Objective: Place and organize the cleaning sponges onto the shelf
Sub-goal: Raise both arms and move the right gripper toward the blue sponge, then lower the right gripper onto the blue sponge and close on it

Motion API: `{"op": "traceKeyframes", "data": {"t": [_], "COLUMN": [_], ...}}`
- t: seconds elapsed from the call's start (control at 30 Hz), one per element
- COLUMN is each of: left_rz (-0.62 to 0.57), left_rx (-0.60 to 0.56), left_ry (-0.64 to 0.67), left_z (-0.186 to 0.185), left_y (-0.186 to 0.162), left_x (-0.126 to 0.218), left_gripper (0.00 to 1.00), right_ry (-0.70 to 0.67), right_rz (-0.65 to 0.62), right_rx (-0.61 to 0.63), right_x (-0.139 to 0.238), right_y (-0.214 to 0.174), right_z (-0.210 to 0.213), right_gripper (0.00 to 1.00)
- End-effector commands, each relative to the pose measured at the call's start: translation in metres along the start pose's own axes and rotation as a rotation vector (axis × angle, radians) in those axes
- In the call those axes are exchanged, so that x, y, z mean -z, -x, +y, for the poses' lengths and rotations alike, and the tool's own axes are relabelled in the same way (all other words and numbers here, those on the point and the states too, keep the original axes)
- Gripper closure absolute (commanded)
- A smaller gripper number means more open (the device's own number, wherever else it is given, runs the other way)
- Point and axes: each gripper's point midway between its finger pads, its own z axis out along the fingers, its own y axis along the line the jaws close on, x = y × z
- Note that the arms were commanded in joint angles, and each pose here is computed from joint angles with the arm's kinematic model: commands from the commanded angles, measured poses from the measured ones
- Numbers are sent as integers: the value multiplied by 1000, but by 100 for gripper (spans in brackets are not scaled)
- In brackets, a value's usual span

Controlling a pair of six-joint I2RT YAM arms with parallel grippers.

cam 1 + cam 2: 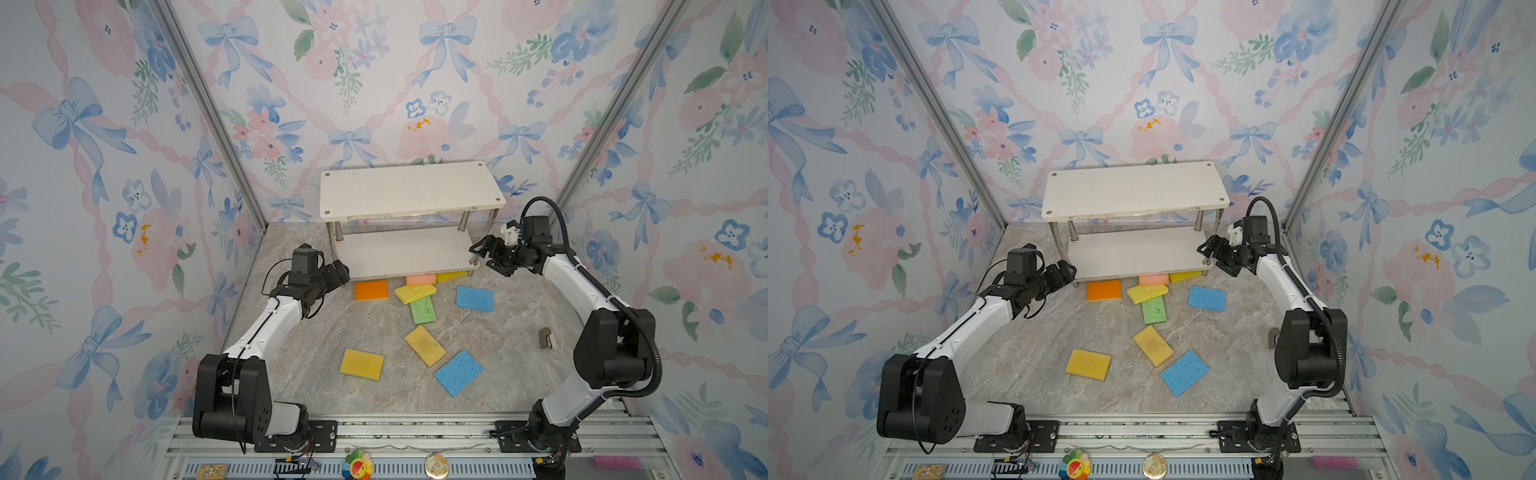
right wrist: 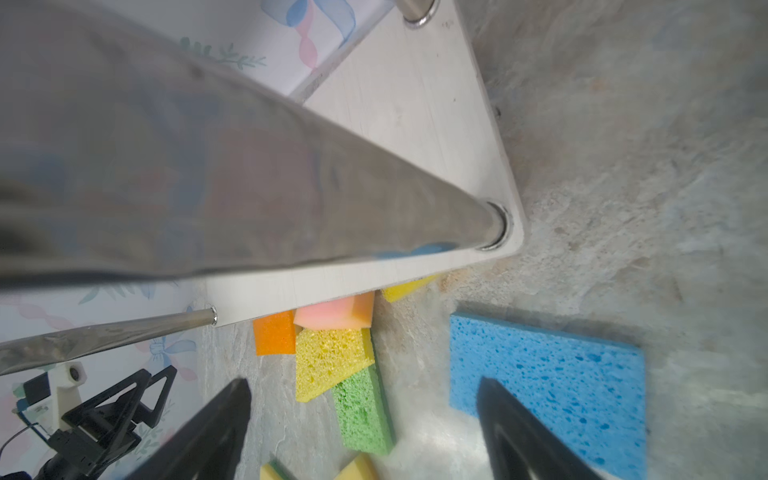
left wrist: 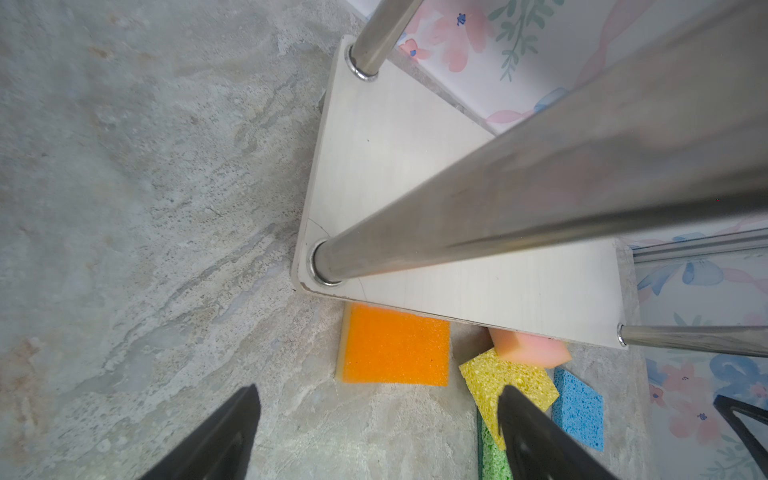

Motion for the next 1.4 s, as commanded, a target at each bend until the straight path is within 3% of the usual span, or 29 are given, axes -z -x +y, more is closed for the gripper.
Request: {"op": "traceKeyframes", "data": {"t": [0.0,0.33,0.47,0.57,0.73,0.93,1.37], "left_rz": [1,8,-1,-9,-5,-11,-19], "left_rx": [18,50,54,56,62,66,70], "left_ry": [-14,-26,-31,-25,-18,-18,-11], "left_z": [2,7,8,11,14,13,16], "left_y": [-5,-19,-22,-24,-27,-25,-27], "left_x": [4,14,20,23,22,24,26], "left_gripper": [8,8,8,8,8,7,7], "right_ry": [-58,-174,-333,-427,-446,-432,-482], "right_rz": [14,-47,-1,18,-40,-89,-83], "right_rx": [-127,-385,-490,-576,-692,-758,-771], "right_x": [-14,-13,-7,0,1,-7,-15], "right_y": [-27,-56,-77,-95,-105,-101,-102], "right_z": [-24,-56,-83,-100,-103,-103,-120], "right_gripper": [15,28,34,35,32,33,37]}}
